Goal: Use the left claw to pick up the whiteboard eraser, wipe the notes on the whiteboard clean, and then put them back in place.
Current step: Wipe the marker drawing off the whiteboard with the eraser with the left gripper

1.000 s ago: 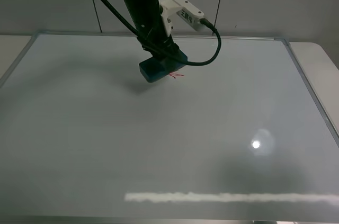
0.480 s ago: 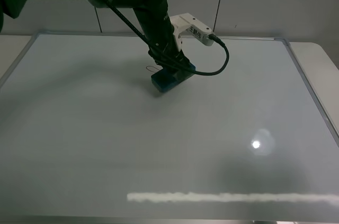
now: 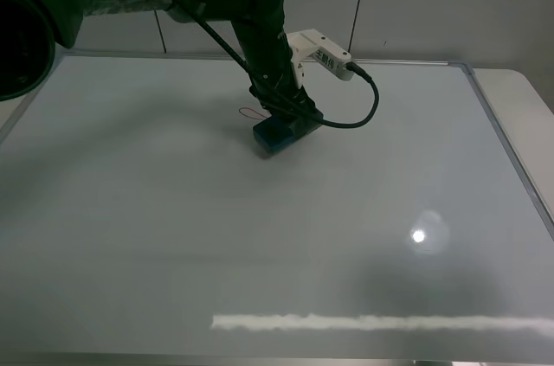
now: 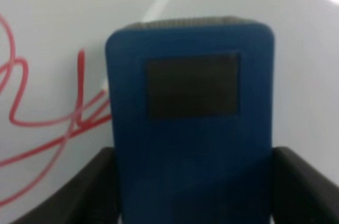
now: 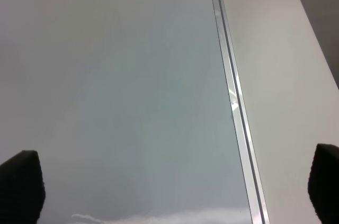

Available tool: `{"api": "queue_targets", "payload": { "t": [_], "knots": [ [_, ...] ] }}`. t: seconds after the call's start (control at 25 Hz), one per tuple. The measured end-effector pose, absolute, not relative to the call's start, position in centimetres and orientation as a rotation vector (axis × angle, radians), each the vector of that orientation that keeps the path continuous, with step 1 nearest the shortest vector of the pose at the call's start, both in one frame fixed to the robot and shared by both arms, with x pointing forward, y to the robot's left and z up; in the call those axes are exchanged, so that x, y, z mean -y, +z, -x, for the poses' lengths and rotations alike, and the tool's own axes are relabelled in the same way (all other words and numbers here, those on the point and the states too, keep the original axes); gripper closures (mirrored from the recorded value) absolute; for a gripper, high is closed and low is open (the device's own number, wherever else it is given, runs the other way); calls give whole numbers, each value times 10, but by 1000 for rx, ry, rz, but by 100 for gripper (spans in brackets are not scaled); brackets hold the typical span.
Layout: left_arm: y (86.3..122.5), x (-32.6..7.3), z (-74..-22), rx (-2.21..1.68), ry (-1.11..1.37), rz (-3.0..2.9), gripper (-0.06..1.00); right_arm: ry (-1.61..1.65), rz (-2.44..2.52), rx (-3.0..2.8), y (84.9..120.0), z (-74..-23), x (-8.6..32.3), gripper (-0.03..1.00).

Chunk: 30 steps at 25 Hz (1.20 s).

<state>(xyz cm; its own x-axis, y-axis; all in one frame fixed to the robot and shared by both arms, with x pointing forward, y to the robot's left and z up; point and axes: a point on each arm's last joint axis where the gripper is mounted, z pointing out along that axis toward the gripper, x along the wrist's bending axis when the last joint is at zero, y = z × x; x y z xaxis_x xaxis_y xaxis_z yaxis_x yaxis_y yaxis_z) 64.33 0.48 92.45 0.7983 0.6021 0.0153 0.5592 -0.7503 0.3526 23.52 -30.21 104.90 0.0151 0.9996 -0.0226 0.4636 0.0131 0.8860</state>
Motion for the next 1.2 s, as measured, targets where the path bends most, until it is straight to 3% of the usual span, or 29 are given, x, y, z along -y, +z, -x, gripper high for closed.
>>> {"api": "queue_targets", "payload": {
  "t": [0.8,1.2],
  "knots": [
    [898,-1,-660,-874,220,-2639,38,912,-1549,-1546,1049,-235,302,-3],
    [895,-51,-698,-1034,283,-2534,38,912,-1549,-1546,1049,-235,302,-3]
  ]
}}
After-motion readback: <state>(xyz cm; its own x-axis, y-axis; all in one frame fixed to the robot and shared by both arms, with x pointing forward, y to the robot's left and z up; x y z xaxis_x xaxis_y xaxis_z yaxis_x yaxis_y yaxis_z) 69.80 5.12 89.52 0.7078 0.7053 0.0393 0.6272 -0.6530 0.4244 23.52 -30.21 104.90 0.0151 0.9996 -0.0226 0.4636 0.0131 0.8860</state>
